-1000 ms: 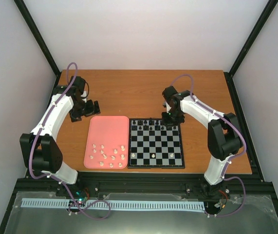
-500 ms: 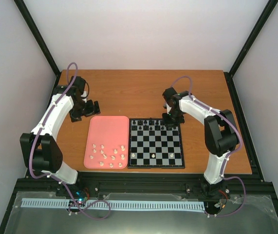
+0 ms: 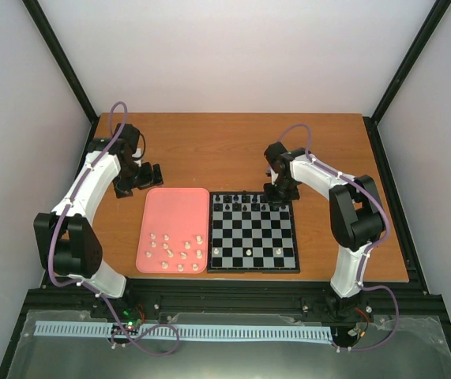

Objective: Set up the chess pieces on the board
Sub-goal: Place the chess piece on the chessboard, then reset both arms

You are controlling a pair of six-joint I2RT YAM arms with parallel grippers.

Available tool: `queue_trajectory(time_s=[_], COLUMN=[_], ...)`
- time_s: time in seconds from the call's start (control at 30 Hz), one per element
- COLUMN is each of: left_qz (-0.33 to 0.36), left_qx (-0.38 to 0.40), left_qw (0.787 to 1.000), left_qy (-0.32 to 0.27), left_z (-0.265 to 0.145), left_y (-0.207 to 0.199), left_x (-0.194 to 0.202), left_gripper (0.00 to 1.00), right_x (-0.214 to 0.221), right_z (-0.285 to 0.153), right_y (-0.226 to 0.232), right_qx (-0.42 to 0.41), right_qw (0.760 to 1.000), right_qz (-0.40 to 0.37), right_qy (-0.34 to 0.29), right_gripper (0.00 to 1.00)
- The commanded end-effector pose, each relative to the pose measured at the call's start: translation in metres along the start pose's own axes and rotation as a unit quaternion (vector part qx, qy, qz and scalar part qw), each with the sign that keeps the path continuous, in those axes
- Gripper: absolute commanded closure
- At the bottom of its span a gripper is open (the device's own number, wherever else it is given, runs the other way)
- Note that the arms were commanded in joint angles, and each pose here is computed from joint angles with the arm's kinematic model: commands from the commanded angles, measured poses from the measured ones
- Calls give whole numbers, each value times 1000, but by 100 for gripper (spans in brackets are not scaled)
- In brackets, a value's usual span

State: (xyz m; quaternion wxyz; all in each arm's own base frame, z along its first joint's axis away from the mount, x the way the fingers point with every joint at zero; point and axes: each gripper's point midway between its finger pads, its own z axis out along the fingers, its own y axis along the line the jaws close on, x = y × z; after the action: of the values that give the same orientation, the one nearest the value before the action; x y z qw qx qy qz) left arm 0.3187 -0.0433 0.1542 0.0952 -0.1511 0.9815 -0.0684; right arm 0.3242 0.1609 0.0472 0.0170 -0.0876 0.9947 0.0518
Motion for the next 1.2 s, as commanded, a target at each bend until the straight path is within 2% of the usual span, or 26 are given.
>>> queue_trajectory(time_s=[0.0, 0.33, 0.63, 0.7, 0.73, 0.77, 0.8, 0.87, 1.17], left_qz=[5, 7, 8, 9, 9, 9, 8, 9, 1], left_qx=[5, 7, 15, 15, 16, 17, 20, 25, -7], left_qw=[1000, 1000, 1000, 1000, 1000, 1000, 1000, 999, 999], left_qy=[-6, -7, -10, -12, -13, -13, -15, -19, -32], left_z=[-6, -7, -11, -13, -14, -15, -17, -20, -29], left_y=[-2, -2, -5, -4, -4, -5, -6, -8, 0], left_x=[-7, -6, -6, -6, -5, -5, -6, -7, -16], left_gripper=[0, 0, 0, 0, 0, 0, 0, 0, 0], right_x=[-4, -6, -8, -10, -12, -14, -16, -22, -66], right_z=[5, -8, -61, -76, -84, -92, -98, -109, -153], right_y=[-4, 0, 12, 14, 15, 17, 18, 21, 32], right_qx=[4, -6, -34, -37, -40, -42, -44, -47, -39], right_qw=[1000, 1000, 997, 996, 995, 994, 993, 991, 981], right_qz=[0, 1, 6, 8, 8, 7, 8, 7, 9], right_qy=[1, -13, -65, -82, -93, -102, -110, -123, -188], right_gripper=[92, 74, 52, 43, 35, 21, 3, 0, 0])
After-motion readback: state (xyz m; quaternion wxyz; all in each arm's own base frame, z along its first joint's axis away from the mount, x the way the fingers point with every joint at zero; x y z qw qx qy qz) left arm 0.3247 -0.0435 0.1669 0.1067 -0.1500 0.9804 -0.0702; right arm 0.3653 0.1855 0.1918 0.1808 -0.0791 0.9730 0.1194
